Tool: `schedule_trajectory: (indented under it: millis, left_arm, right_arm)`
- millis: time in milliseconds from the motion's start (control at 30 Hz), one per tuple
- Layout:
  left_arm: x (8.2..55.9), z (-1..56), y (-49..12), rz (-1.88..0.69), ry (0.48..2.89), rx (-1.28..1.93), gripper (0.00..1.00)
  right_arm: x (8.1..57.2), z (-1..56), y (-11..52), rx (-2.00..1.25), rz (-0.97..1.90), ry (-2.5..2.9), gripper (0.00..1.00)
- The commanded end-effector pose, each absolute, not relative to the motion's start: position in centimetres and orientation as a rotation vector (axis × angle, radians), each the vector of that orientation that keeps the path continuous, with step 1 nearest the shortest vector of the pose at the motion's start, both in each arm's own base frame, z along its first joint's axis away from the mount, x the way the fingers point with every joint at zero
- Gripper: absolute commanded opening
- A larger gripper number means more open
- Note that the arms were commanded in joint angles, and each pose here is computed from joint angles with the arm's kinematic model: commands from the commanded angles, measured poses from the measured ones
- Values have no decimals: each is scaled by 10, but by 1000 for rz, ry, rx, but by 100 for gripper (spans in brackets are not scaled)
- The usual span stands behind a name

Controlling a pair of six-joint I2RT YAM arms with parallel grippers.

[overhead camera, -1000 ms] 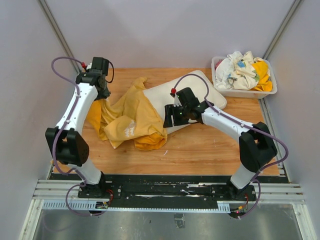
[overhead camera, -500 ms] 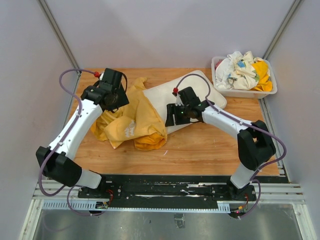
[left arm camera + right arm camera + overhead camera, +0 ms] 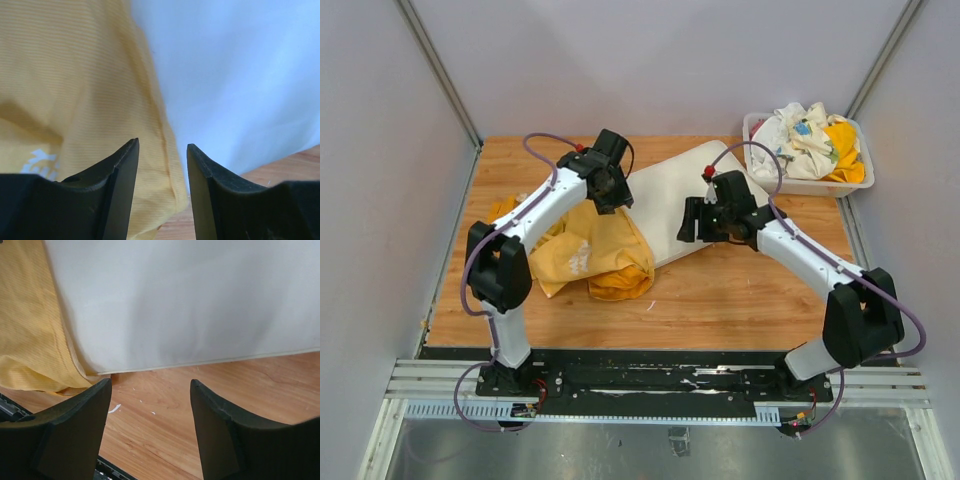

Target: Remove the trousers from the hanger

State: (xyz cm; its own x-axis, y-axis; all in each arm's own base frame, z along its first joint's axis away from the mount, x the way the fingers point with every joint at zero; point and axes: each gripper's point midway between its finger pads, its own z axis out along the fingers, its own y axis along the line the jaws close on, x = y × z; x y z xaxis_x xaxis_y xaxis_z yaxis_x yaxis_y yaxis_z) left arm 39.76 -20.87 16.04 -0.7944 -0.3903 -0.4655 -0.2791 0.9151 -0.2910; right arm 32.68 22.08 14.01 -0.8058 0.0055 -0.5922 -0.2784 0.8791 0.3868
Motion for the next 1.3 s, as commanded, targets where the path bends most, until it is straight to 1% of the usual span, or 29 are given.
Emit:
schedule_trajectory:
  millis: [0,233,400,433,467,533,600,633,867,933,1100,1267]
  left_arm:
    - [398,159,-237,-340,2590,-475,48]
    - [397,135,-238,-288,2636,-474,52]
    - [392,115,-243,-203,2685,-432,51]
    - [390,111,-244,-190,2692,-421,46]
    - [388,107,-245,-181,2703,-414,37]
    - [385,100,-246,-174,2718,-405,25]
    - [382,98,-247,-172,2721,-396,6]
    - [381,99,-247,-172,2719,-391,1]
    - [374,133,-233,-150,2653,-334,0]
    - [369,141,-231,-171,2644,-312,0]
    - [359,141,-235,-242,2654,-293,0]
    - [356,134,-237,-245,2675,-265,0]
  right_arm:
    - [327,138,202,-123,584,2427,65]
    - [320,136,195,-90,599,2408,66]
    - [320,135,187,-63,598,2397,66]
    - [321,135,186,-57,600,2395,66]
    - [322,136,185,-49,602,2390,66]
    - [325,138,183,-34,602,2384,66]
    - [329,142,179,-11,595,2374,66]
    - [332,143,177,4,590,2368,66]
    - [356,141,154,107,508,2366,67]
    - [365,136,141,159,456,2371,68]
    - [391,123,101,317,335,2357,70]
    - [418,116,68,451,285,2316,71]
